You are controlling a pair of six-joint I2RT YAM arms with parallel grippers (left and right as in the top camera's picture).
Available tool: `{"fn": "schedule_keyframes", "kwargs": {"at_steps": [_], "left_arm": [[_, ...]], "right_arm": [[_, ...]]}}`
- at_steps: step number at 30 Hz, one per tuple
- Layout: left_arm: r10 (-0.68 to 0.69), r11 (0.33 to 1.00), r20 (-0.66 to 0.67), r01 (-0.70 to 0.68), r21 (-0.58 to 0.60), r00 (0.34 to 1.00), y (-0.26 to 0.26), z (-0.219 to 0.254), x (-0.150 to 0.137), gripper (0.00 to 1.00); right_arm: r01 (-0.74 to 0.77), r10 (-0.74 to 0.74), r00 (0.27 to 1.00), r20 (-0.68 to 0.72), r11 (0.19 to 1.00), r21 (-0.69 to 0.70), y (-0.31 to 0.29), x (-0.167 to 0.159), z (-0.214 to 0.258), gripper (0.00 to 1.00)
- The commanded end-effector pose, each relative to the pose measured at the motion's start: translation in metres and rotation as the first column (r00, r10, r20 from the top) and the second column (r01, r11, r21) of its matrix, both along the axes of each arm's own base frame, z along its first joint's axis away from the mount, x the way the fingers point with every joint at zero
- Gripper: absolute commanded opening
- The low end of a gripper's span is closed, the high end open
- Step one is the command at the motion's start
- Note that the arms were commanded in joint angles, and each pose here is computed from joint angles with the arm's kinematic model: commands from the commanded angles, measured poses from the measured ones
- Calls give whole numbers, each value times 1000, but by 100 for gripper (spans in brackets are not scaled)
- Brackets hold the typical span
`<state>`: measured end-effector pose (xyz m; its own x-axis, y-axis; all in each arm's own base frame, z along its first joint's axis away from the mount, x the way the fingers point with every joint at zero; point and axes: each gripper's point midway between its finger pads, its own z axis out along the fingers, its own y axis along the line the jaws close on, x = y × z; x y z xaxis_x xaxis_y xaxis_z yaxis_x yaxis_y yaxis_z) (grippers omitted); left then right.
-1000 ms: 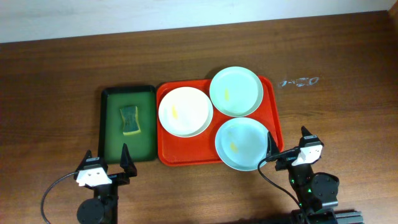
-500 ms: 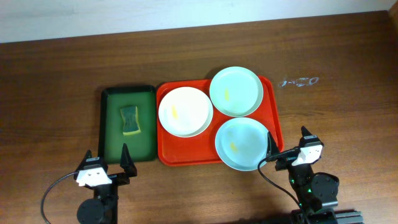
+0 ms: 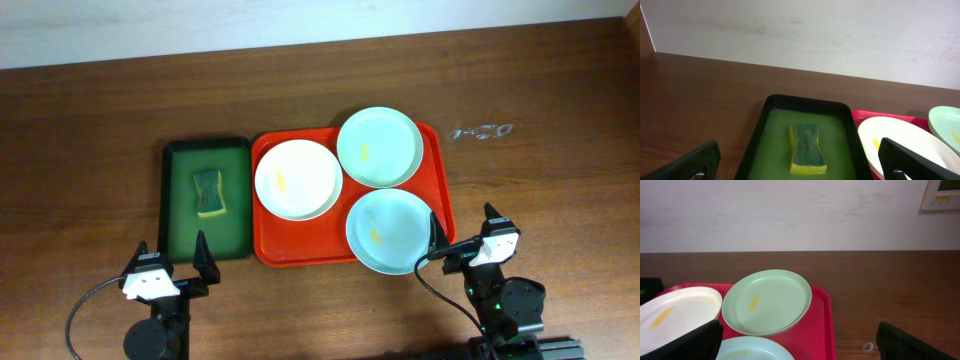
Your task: Clean dirty plates on tray and stack at the side
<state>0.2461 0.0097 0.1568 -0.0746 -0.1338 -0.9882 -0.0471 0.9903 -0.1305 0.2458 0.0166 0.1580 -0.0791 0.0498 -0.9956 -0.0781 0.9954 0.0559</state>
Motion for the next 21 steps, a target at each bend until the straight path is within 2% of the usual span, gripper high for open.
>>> {"fn": "schedule_keyframes", "kwargs": {"at_steps": [1, 12, 21], "left_arm": [[-3, 1000, -3, 3, 17, 1000, -1, -1, 0, 99], [-7, 1000, 29, 7, 17, 1000, -1, 7, 0, 99], [-27, 1000, -2, 27, 12, 1000, -5, -1, 0, 99]], "right_arm": [[13, -13, 1000, -8, 1000, 6, -3, 0, -3, 98], [14, -13, 1000, -8, 1000, 6, -3, 0, -3, 98], [14, -14, 1000, -9, 1000, 7, -3, 0, -3, 98]]}}
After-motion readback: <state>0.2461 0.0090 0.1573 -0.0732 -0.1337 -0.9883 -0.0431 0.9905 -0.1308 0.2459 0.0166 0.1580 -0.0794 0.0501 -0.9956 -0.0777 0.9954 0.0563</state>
